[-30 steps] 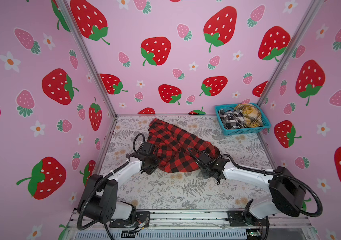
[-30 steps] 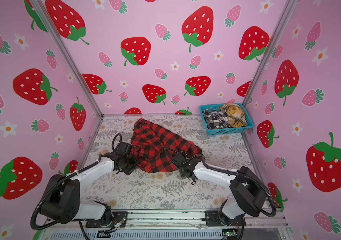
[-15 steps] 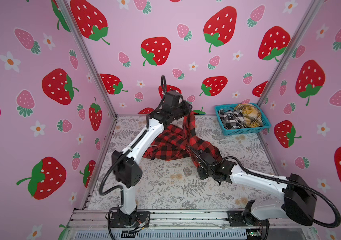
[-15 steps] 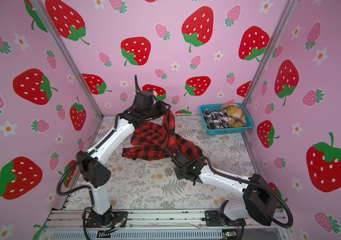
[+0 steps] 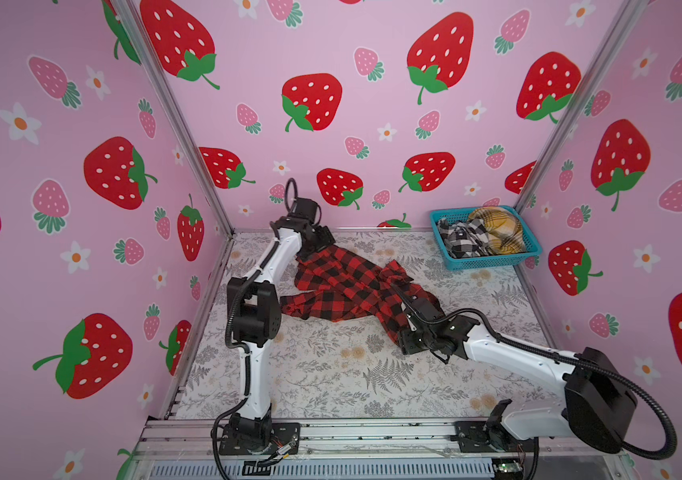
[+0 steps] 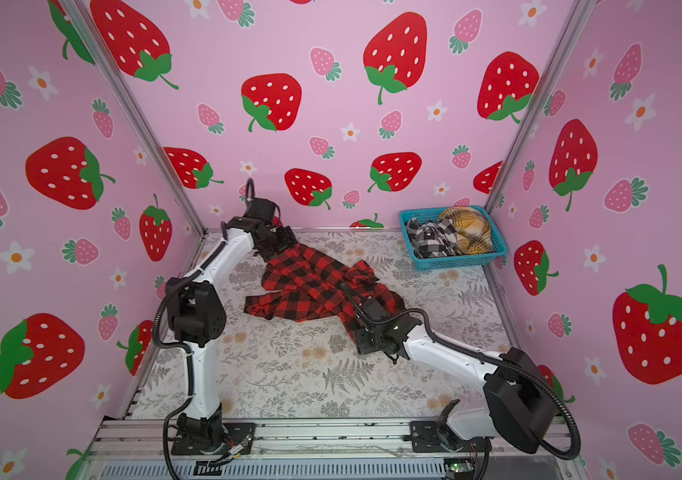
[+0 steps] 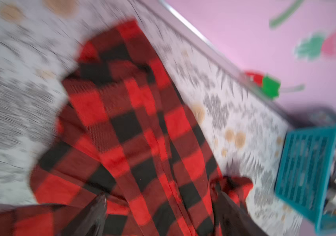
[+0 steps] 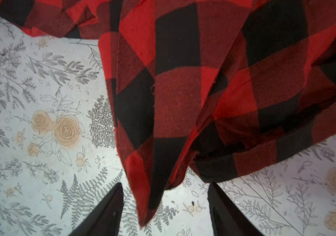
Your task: Fold and stack the long sleeve shirts
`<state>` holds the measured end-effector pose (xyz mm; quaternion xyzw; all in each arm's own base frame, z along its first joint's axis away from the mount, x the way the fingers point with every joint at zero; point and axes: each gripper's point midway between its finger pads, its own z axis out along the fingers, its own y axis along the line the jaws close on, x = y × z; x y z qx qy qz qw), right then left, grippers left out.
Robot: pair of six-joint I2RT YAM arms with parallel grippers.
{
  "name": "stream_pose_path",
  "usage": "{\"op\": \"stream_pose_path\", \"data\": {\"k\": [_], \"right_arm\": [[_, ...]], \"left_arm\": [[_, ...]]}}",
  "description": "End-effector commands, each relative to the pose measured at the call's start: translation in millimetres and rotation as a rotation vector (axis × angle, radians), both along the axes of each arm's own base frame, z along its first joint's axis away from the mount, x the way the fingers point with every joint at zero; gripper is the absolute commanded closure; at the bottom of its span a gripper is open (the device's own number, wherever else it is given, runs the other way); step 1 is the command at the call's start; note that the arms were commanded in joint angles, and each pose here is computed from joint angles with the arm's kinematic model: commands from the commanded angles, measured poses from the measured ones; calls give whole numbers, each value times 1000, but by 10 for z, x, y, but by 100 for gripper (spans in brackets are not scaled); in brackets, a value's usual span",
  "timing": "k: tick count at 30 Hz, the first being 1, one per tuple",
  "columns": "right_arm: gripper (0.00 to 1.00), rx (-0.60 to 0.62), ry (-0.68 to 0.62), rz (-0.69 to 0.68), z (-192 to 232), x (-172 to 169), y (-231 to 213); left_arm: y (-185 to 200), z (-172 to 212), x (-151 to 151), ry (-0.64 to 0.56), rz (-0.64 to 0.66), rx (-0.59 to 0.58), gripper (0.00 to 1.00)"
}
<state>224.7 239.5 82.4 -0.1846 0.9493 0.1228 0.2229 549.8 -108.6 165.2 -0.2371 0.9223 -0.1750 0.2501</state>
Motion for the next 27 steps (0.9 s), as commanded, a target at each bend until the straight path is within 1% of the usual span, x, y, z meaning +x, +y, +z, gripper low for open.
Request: {"op": "stream_pose_path", "data": {"k": [1,4,6,7,9,11,15,18,20,22,23,24,25,26,27], "right_arm": [[40,89,23,0,81,169,199],[47,73,60,-23,-50,296,250],[58,53,82,-28,-135,350,293],[62,42,93,-29,-172,368,311],[70,32,103,-33,-200,403,340],[75,15,110,-37,-230,423,342],[86,-36,130,-60,-321,467,255],[91,-41,138,-91,-341,516,155],[93,-30,134,-99,-317,535,105],[93,-20,124,-105,-271,547,56],[90,-13,125,-101,-246,538,43],[86,-8,123,-99,-222,530,25],[80,-8,122,-92,-202,508,7],[69,-6,117,-86,-177,495,-9],[56,-3,112,-82,-153,477,-35]], "left_arm": [[-48,-66,171,-3,-61,-6,18],[-70,-180,330,11,-99,20,16],[-63,-269,423,14,-98,25,16],[-83,-329,465,17,-98,15,16],[-150,-454,508,30,-104,-19,19],[-237,-611,481,61,-116,-42,26],[-317,-946,238,147,-135,-39,38],[-215,-1173,-57,211,-101,-25,41],[-125,-1258,-264,242,-73,-4,42],[-63,-1318,-490,268,-62,14,42],[-47,-1350,-591,278,-59,13,42],[-35,-1374,-707,287,-55,7,41],[-12,-1406,-831,301,-44,4,41],[-7,-1435,-939,312,-37,-3,42],[-19,-1460,-1060,321,-34,-22,42]]}}
